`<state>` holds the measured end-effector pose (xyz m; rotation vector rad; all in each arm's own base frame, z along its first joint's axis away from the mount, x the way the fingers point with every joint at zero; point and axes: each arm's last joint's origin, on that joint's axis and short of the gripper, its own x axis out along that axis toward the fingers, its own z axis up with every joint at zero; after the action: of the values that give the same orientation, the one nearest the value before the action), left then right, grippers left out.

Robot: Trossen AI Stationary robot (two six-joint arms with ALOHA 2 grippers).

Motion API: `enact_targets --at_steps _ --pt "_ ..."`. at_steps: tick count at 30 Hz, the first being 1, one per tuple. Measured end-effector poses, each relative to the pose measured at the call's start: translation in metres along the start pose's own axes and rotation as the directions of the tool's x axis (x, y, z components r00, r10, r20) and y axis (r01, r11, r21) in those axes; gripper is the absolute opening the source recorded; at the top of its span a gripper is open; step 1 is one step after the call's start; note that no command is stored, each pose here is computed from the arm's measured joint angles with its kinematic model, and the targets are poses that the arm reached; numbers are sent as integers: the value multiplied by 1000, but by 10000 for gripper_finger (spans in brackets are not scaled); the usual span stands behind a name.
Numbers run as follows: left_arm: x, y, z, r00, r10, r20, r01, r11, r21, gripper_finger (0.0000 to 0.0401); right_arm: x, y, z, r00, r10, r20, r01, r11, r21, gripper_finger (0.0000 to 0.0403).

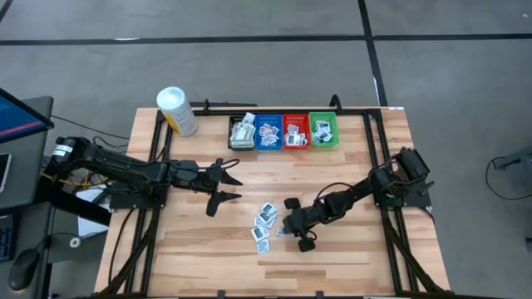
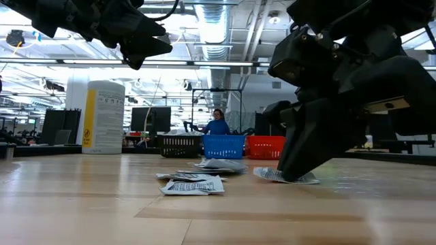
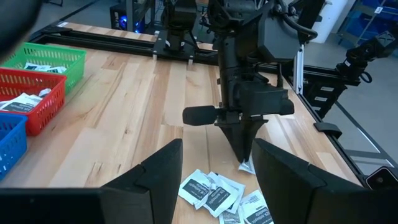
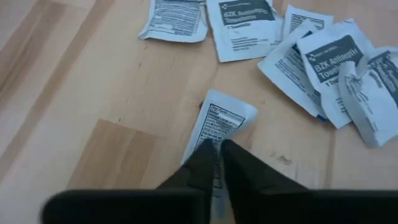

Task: Pick & Place First Aid Supplies
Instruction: Put the orange ointment pack in the blue bin

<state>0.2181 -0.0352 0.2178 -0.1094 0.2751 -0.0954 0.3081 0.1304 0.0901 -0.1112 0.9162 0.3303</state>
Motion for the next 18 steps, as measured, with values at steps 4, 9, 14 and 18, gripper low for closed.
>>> enact_targets --at_steps 4,9,14,18 --pt "0 0 0 1000 0 0 0 1000 0 195 0 -2 0 1000 0 -1 1 999 47 7" --pt "0 0 0 1000 0 0 0 1000 0 195 -4 -2 3 1000 1 13 -2 997 83 5" --pt "0 0 0 1000 0 2 0 1000 -2 195 -15 -6 10 999 2 49 -7 996 94 3" --pt "0 -1 4 999 -5 40 8 997 -76 195 -27 -10 17 997 4 83 -12 995 97 2"
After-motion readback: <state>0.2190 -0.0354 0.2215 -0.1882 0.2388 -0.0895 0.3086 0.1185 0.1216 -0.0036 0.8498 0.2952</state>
